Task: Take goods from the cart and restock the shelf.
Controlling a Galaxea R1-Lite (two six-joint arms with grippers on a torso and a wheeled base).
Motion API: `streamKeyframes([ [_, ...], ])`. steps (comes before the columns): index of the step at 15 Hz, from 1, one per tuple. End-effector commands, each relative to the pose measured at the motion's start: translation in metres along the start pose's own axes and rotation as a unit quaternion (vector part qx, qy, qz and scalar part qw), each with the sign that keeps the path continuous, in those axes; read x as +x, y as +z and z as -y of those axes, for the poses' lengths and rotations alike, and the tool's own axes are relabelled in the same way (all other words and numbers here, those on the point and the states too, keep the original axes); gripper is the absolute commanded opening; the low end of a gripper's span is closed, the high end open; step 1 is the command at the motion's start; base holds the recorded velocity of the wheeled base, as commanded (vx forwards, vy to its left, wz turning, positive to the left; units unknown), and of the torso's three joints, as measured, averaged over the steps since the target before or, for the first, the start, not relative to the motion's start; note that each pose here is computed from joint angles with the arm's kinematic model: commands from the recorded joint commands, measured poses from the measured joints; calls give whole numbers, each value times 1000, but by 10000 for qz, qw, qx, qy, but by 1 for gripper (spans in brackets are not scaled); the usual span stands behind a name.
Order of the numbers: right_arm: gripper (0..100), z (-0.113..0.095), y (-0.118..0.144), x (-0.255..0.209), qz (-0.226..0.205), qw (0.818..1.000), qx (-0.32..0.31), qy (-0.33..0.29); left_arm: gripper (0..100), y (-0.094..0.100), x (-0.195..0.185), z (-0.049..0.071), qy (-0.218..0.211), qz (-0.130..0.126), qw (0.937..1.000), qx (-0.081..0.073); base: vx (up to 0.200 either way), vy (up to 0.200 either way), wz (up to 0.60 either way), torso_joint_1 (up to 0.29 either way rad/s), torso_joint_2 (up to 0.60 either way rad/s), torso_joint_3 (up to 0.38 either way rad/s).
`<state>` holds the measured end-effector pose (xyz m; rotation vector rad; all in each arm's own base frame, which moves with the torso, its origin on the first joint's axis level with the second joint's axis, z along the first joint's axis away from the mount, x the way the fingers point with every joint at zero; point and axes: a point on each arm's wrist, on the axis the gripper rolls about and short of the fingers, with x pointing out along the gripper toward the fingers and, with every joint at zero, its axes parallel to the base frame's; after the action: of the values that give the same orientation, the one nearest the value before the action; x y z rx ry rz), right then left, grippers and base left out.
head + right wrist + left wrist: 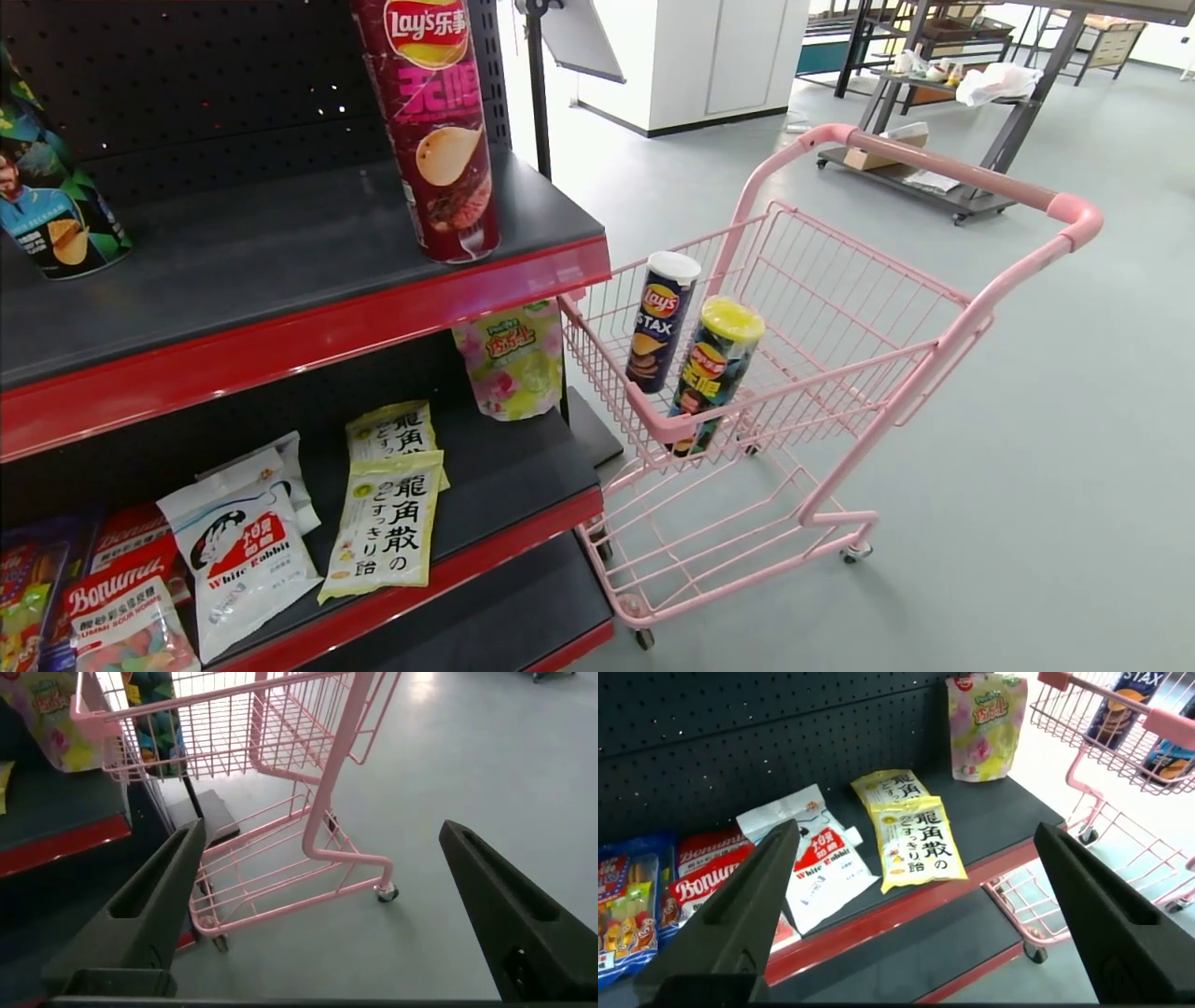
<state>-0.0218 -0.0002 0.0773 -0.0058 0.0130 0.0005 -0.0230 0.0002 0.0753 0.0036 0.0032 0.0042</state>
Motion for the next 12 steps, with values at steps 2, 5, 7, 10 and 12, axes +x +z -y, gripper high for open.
streamKeyframes([
  [2, 100, -3, 146, 48, -274, 9916, 1071, 678, 100, 0, 0, 0, 2, -7, 10000, 13, 0, 0, 0, 0, 0, 0],
  [5, 100, -21, 169, 135, -1006, 9799, 803, 1522, 100, 0, 0, 0, 2, -7, 10000, 13, 0, 0, 0, 0, 0, 0],
  [7, 100, -34, 155, 187, -1192, 9731, 825, 1788, 100, 0, 0, 0, 2, -7, 10000, 13, 0, 0, 0, 0, 0, 0],
  [10, 100, -63, 109, 259, -1723, 9540, 791, 2324, 100, 0, 0, 0, 2, -7, 10000, 20, 0, 0, 0, 0, 0, 0],
  [12, 100, -74, 91, 283, -1763, 9490, 771, 2498, 100, 0, 0, 0, 2, -7, 10000, 20, 0, 0, 0, 0, 0, 0],
])
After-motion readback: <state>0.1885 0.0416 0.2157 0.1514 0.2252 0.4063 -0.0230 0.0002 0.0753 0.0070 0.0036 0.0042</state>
